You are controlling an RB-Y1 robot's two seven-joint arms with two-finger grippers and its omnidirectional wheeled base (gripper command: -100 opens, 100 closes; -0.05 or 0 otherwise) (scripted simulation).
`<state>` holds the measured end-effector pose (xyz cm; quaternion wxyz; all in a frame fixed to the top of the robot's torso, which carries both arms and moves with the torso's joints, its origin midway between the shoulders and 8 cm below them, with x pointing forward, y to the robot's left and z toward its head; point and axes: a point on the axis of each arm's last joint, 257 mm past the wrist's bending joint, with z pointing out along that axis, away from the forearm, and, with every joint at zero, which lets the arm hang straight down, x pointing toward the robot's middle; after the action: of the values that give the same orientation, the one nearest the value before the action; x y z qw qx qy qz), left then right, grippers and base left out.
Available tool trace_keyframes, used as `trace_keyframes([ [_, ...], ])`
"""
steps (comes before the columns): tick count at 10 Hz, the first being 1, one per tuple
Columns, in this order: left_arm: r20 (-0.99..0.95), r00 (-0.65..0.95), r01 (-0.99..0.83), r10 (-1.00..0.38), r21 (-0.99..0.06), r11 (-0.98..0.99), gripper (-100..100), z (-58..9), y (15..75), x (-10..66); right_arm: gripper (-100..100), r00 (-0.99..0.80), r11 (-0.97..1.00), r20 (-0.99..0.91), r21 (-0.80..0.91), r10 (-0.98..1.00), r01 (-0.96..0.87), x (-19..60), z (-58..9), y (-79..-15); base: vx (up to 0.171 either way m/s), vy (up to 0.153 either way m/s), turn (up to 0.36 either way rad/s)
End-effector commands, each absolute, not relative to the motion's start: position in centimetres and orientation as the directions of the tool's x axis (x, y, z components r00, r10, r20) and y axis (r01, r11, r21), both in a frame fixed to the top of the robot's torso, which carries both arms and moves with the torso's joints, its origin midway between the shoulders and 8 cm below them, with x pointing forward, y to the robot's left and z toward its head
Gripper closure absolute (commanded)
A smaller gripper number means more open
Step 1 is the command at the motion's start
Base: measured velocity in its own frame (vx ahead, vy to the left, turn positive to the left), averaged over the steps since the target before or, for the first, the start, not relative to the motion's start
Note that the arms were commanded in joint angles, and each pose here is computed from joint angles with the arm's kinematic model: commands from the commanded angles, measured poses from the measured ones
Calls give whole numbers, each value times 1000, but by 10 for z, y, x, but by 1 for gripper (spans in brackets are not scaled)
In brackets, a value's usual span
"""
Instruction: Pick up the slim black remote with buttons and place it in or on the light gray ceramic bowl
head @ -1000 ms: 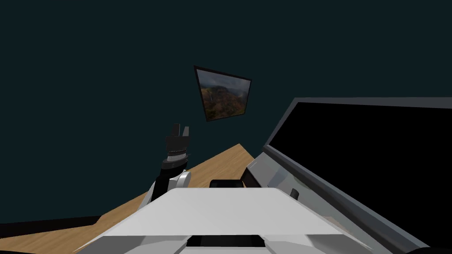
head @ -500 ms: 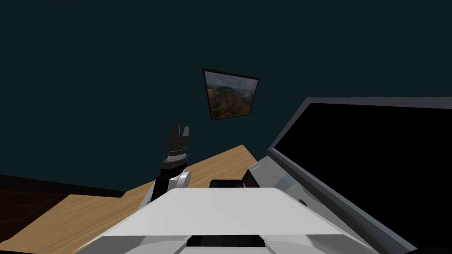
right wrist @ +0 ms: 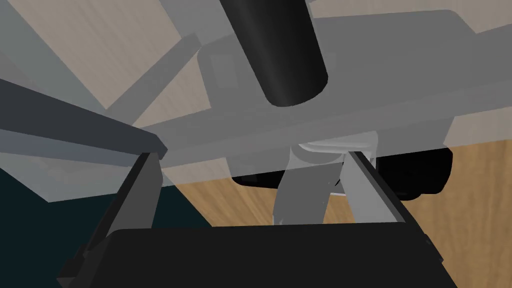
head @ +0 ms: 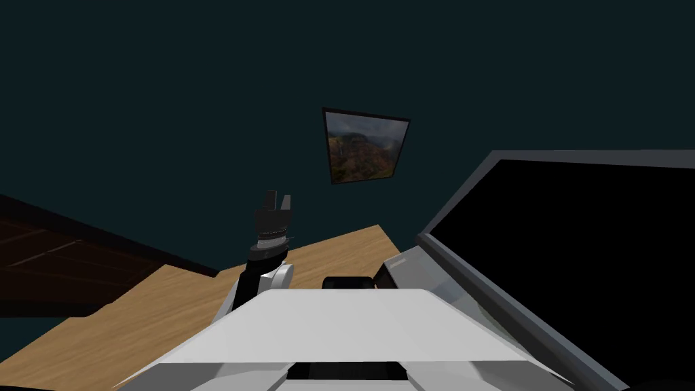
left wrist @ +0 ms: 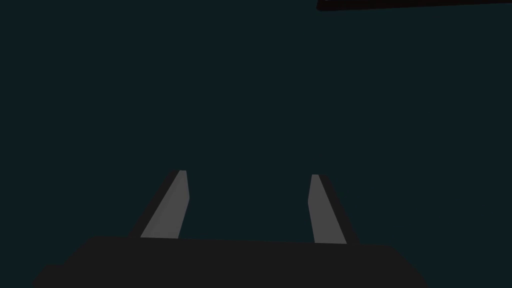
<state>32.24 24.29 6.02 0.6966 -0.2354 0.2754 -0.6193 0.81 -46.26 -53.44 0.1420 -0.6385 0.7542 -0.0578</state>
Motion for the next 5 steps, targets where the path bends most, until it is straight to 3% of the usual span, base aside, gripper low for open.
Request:
trace_keyframes([
  [1, -92, 81, 733, -992, -669, 122, 0, 60, 243, 322, -100, -97, 118, -100, -222, -990, -968, -9, -541, -474, -27, -63, 343],
  [5, -92, 81, 733, -992, -669, 122, 0, 60, 243, 322, -100, -23, 31, -50, -157, -998, -987, -29, -547, -489, -34, -51, 176],
])
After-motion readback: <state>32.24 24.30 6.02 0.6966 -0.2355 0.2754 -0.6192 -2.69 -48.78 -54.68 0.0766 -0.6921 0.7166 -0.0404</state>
